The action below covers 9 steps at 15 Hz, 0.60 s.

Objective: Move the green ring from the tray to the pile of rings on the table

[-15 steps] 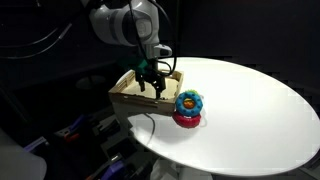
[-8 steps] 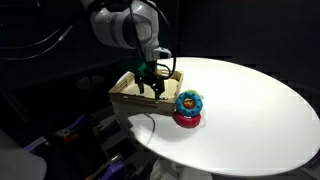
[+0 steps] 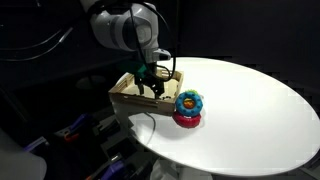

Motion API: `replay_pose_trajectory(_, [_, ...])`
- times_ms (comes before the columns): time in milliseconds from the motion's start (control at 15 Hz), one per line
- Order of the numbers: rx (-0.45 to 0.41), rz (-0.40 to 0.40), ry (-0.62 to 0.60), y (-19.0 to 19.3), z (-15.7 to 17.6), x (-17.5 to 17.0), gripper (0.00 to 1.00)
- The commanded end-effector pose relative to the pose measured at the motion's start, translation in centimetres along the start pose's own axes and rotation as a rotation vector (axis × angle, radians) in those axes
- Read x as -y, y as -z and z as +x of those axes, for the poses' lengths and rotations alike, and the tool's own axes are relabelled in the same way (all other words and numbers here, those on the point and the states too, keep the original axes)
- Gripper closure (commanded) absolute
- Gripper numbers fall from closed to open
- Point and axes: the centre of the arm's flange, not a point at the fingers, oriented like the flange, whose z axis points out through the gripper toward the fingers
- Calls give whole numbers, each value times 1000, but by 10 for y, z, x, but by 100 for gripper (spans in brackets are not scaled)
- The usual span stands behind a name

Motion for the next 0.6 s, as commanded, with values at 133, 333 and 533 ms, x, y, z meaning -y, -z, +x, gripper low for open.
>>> replay_pose_trajectory(133, [-21, 8, -4, -5, 7, 4, 4])
replay_pose_trajectory(333, [-24, 8, -3, -4, 7, 5, 34])
replay_pose_trajectory(533, [-34, 14, 0, 2, 8, 7, 60])
